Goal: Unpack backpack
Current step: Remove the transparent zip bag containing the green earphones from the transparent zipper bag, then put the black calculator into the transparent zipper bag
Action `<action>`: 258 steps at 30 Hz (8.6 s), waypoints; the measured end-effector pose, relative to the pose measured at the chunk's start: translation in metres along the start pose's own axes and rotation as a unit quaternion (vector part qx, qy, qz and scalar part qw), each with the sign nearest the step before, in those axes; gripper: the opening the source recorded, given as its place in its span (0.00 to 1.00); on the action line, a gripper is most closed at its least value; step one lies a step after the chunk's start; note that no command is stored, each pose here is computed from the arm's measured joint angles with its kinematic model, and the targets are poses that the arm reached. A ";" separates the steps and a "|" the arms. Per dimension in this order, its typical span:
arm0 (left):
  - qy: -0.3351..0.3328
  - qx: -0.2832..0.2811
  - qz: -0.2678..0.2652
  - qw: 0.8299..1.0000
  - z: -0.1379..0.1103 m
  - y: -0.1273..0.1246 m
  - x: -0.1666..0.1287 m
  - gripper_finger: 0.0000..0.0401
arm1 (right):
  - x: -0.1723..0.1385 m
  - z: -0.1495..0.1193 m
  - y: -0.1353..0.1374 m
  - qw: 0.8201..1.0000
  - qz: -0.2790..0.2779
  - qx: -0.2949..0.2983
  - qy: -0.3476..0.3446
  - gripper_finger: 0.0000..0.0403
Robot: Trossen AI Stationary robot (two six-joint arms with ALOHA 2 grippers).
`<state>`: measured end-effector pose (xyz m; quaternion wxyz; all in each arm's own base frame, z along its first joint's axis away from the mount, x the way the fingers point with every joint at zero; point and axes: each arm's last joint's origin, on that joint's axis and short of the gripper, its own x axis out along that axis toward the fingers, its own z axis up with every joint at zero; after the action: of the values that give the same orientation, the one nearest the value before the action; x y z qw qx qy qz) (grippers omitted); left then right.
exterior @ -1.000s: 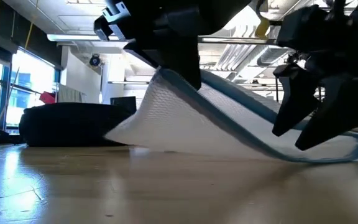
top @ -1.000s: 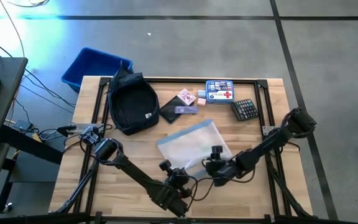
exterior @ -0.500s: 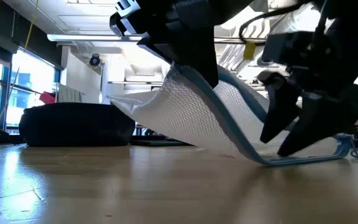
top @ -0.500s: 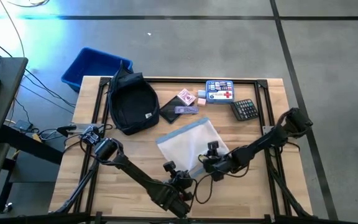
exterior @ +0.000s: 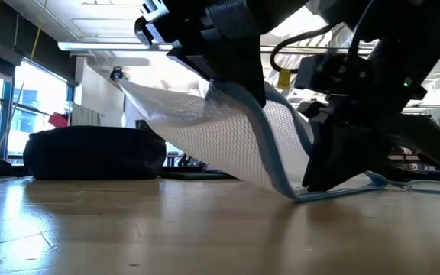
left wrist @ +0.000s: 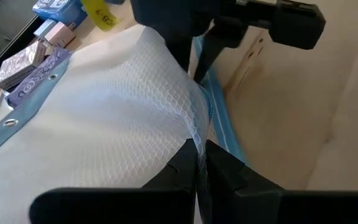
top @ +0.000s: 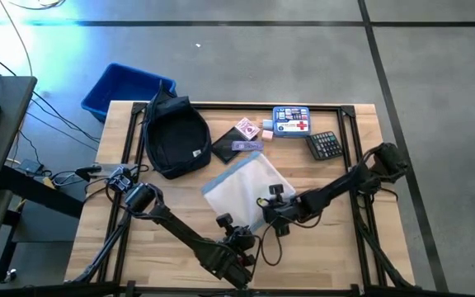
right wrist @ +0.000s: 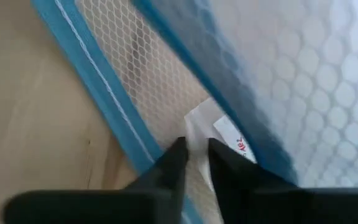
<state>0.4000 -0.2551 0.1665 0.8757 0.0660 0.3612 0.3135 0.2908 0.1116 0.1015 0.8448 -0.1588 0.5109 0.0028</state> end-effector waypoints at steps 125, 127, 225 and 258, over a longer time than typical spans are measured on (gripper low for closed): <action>0.075 -0.036 0.021 0.996 -0.011 0.011 -0.002 0.00 | -0.092 0.025 -0.213 0.952 -0.073 0.132 -0.265 0.56; 0.075 -0.037 0.020 0.996 -0.012 0.010 -0.003 0.00 | -0.112 0.017 -0.190 0.955 -0.052 0.113 -0.270 0.56; 0.030 0.016 -0.046 0.998 0.015 0.002 0.019 0.00 | -0.138 0.018 0.151 0.992 -0.116 0.018 -0.037 0.01; 0.007 0.045 -0.081 0.996 0.019 -0.007 0.012 0.00 | -0.101 0.034 0.136 0.987 -0.108 -0.114 -0.045 0.44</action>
<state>0.4223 -0.2512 0.1707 0.8917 0.0731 0.3856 0.2254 0.2496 0.2661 0.1669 0.8388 -0.3077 0.4485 -0.0232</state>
